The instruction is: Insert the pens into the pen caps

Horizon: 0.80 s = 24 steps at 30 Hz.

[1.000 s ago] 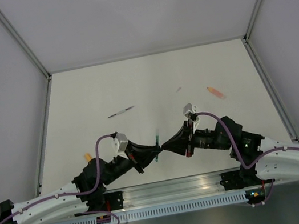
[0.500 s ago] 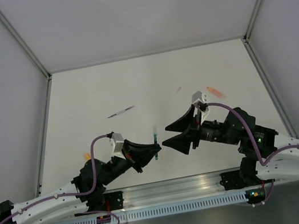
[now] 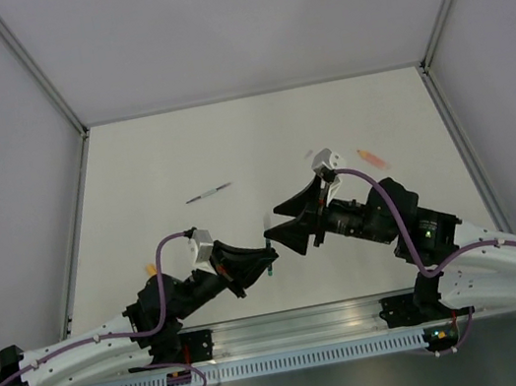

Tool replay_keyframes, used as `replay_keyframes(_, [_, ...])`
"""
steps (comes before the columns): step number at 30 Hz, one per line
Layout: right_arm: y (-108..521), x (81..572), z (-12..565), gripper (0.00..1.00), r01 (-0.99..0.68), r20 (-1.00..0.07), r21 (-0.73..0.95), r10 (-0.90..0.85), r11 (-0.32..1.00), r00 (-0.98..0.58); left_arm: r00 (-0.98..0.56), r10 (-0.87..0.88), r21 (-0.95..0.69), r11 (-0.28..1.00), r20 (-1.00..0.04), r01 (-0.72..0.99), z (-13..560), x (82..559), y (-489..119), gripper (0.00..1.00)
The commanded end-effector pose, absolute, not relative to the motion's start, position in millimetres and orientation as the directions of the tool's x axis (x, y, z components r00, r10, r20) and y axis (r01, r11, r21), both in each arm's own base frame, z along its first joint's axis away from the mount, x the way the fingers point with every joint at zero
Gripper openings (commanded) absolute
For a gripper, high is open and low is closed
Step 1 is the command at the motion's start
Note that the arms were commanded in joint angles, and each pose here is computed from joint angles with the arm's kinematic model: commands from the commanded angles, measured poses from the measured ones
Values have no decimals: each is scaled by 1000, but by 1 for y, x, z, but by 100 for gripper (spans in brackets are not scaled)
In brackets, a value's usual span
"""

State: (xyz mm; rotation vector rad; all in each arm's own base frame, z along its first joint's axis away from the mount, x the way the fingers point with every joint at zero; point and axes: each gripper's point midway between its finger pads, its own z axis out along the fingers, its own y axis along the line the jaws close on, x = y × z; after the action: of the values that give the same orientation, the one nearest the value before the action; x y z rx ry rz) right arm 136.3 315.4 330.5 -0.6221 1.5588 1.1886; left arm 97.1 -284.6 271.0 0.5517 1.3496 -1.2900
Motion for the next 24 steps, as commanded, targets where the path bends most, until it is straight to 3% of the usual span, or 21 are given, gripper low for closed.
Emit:
replay_keyframes(1, [315, 137, 361, 70, -865, -926, 358, 252, 352, -281, -222, -412, -345, 250, -883, 905, 301, 93, -282, 2])
replay_keyframes(9, [323, 132, 365, 64, -880, -914, 371, 281, 295, -292, -223, -407, -343, 250, -886, 906, 300, 93, -283, 2])
replay_keyframes(18, [331, 133, 349, 50, -876, -911, 388, 262, 286, -318, -223, -408, -342, 248, -885, 906, 302, 92, -282, 2])
replay_keyframes(21, [331, 131, 340, 31, -873, -908, 399, 258, 282, -331, -224, -407, -344, 251, -886, 905, 302, 92, -282, 2])
replay_keyframes(22, [331, 130, 337, 20, -873, -907, 401, 256, 278, -335, -226, -405, -346, 252, -886, 904, 301, 93, -282, 2])
replay_keyframes(24, [331, 128, 330, 7, -871, -906, 406, 247, 275, -344, -226, -407, -347, 254, -885, 903, 303, 93, -281, 2])
